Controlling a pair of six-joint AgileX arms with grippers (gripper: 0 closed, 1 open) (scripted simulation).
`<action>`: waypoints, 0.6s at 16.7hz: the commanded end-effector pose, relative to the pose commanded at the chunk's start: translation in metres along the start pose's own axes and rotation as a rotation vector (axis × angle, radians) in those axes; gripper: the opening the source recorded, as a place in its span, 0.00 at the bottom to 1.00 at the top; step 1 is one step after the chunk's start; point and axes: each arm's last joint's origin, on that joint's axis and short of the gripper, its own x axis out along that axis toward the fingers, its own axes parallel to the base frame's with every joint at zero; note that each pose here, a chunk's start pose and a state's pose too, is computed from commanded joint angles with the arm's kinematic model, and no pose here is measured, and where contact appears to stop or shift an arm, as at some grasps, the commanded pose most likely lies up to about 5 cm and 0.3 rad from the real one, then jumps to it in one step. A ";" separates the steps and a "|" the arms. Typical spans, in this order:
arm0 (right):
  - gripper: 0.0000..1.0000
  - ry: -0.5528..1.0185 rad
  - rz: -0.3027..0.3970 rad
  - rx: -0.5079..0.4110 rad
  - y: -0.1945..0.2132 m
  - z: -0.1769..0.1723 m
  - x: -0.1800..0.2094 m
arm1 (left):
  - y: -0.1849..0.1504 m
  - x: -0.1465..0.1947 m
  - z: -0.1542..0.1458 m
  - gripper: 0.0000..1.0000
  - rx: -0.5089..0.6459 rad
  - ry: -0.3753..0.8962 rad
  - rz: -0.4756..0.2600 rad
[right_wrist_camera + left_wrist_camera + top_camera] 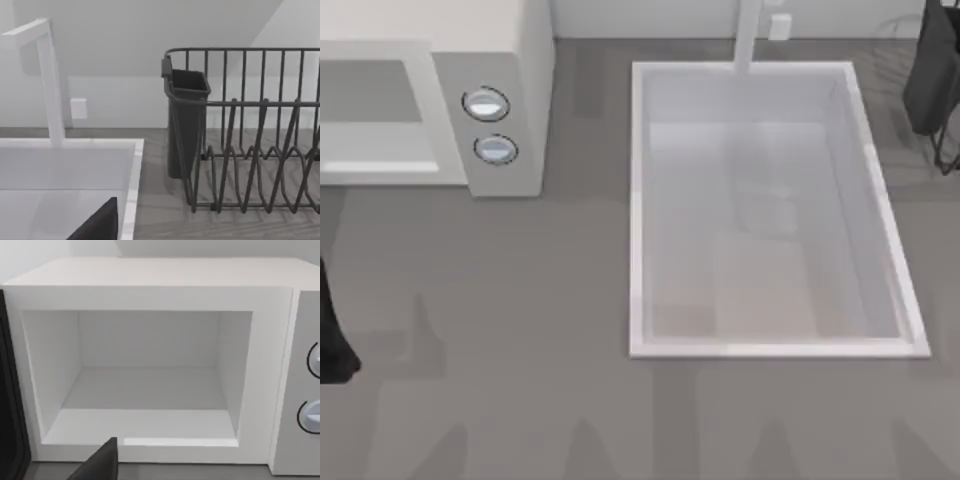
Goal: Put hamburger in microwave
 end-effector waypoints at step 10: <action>1.00 0.000 0.000 0.000 0.000 0.000 0.000 | 0.012 0.018 0.036 1.00 0.342 0.365 0.027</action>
